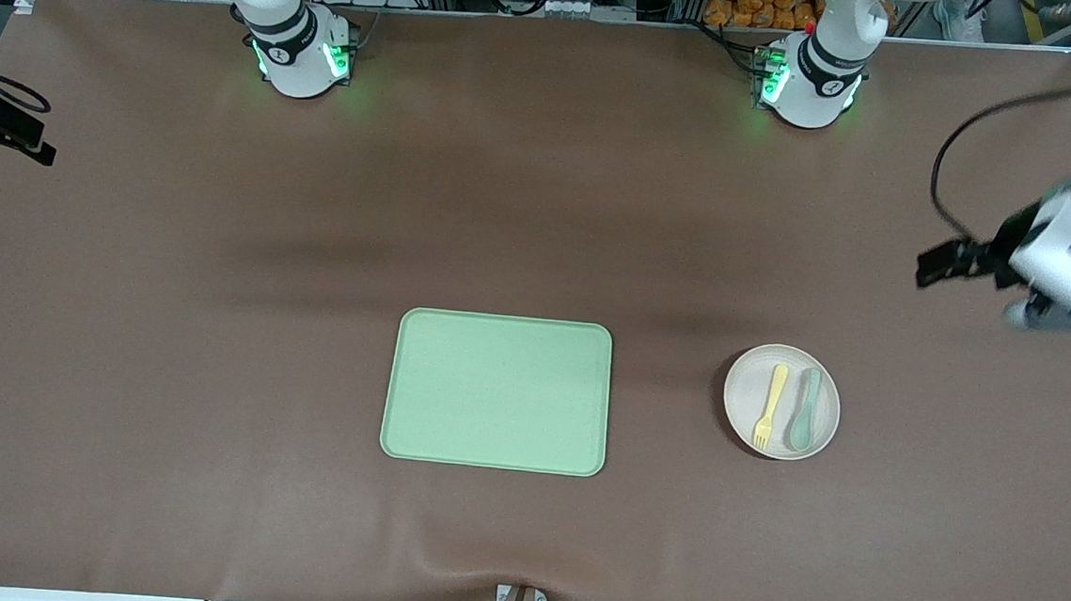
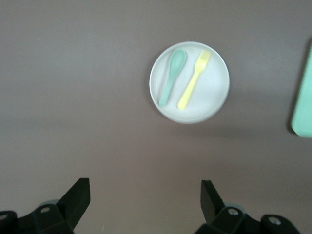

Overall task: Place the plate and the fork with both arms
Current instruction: 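Move the left gripper toward the white plate's rim, then grasp the white plate's rim with the left gripper, then slide the plate onto the green placemat while the right gripper approaches, then lower the right gripper onto the yellow fork while the left gripper releases, then grasp the yellow fork with the right gripper while the left gripper withdraws, then lift the yellow fork off the plate with the right gripper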

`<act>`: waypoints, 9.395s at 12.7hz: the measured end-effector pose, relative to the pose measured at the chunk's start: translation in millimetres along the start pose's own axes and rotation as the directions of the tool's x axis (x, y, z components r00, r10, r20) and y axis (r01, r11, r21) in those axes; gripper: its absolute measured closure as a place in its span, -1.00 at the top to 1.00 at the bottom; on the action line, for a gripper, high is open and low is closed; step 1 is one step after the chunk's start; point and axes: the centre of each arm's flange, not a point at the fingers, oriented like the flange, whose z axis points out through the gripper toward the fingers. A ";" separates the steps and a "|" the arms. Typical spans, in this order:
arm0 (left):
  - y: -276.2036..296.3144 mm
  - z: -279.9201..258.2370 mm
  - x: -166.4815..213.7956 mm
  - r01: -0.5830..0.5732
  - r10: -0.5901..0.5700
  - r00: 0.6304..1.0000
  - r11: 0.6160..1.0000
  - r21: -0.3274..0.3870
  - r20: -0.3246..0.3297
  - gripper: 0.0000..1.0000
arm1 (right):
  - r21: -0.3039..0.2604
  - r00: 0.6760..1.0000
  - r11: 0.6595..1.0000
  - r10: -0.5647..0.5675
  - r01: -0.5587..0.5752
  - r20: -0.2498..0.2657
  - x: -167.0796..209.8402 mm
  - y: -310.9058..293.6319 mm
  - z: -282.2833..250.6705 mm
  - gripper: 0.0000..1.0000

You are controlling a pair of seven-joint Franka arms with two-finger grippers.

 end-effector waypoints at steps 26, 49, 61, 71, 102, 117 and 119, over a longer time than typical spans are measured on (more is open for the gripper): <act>-34.9 309.8 70.0 0.150 -0.156 0.987 0.979 -0.136 -0.039 -0.68 | 0.000 1.000 1.000 -0.008 0.008 0.007 3.9 -4.5 5.0 1.00; 270.2 248.4 60.9 0.096 -0.119 0.992 0.928 -0.359 -0.041 -0.91 | 0.028 0.992 0.998 -0.059 0.056 0.109 36.3 -33.7 60.4 1.00; 340.5 318.1 38.1 0.100 -0.140 0.988 0.912 -0.397 -0.072 -0.91 | 0.086 0.957 0.959 -0.276 0.269 0.089 111.9 -201.7 208.5 1.00; 343.0 288.3 52.5 0.124 -0.192 0.974 0.891 -0.436 -0.116 0.07 | 0.125 0.895 0.892 -0.414 0.435 -0.163 128.4 -391.7 345.7 1.00; 16.8 -135.0 -19.5 0.068 -0.080 0.986 0.994 -0.090 -0.144 1.00 | -0.016 0.912 0.967 -0.247 0.256 -0.329 103.2 -540.1 465.7 1.00; 6.0 -156.3 -45.3 -0.013 0.003 0.984 0.998 -0.054 -0.181 1.00 | -0.037 0.901 0.966 -0.253 0.257 -0.351 105.9 -544.4 451.2 -0.59; 8.0 -156.3 -45.6 -0.016 0.006 0.983 0.998 -0.054 -0.181 1.00 | -0.038 0.908 0.969 -0.241 0.243 -0.342 107.2 -542.3 438.3 -0.59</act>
